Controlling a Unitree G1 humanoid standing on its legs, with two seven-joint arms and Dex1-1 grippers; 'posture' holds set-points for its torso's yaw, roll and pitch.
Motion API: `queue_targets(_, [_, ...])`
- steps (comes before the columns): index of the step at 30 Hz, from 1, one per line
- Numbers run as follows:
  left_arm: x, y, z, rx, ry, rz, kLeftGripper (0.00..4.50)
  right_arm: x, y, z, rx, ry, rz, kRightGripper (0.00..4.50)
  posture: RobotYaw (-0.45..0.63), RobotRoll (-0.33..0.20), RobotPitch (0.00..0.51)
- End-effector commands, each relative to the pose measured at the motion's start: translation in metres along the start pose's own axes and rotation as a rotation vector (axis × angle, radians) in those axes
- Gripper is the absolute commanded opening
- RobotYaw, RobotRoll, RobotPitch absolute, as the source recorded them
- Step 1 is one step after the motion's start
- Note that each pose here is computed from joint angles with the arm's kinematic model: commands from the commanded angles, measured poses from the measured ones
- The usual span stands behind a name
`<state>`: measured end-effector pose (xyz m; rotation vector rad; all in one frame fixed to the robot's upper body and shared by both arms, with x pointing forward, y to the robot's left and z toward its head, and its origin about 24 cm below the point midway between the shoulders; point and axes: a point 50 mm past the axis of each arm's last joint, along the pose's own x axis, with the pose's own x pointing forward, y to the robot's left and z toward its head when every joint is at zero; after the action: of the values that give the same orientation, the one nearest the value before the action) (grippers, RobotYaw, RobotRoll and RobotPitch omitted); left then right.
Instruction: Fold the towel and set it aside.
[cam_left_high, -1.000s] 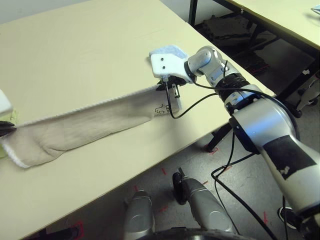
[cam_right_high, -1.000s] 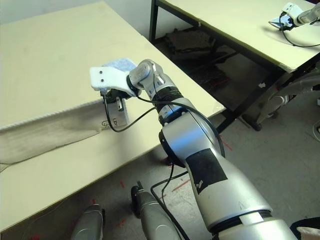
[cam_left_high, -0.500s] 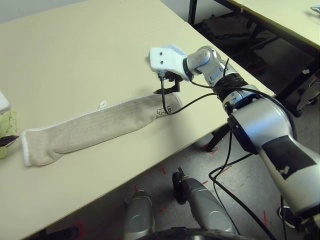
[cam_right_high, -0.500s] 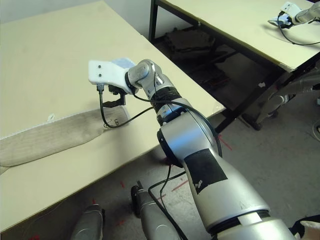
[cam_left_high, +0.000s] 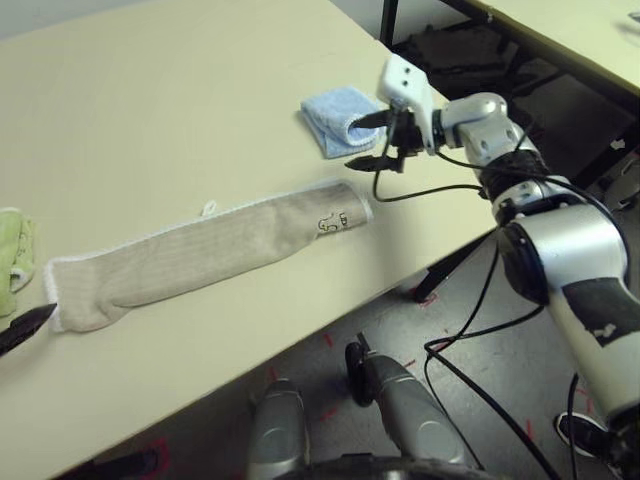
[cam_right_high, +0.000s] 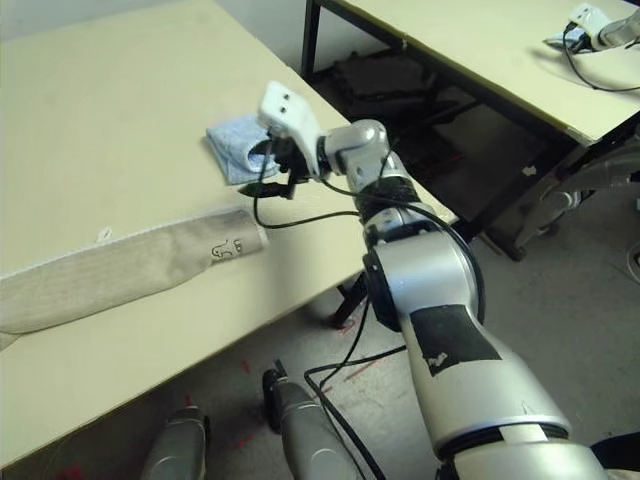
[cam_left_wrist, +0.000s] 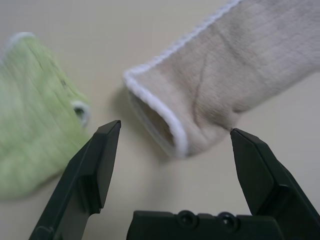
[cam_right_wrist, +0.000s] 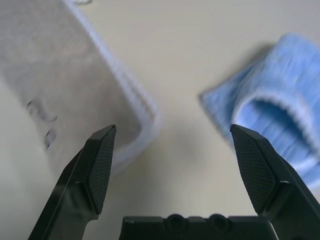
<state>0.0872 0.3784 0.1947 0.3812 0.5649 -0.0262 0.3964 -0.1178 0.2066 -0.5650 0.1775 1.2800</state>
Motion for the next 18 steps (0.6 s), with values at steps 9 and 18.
queue_targets(9, [-0.003, -0.024, -0.047, -0.292, -0.090, 0.054, 4.47, -0.001, 0.027, -0.045, 0.040, -0.035, 0.152, 4.49, 0.02, 0.000, 0.253])
queue_targets(18, [0.004, -0.025, -0.061, -0.390, -0.220, 0.094, 4.47, -0.004, 0.033, -0.058, 0.073, -0.105, 0.108, 4.49, 0.04, 0.000, 0.238])
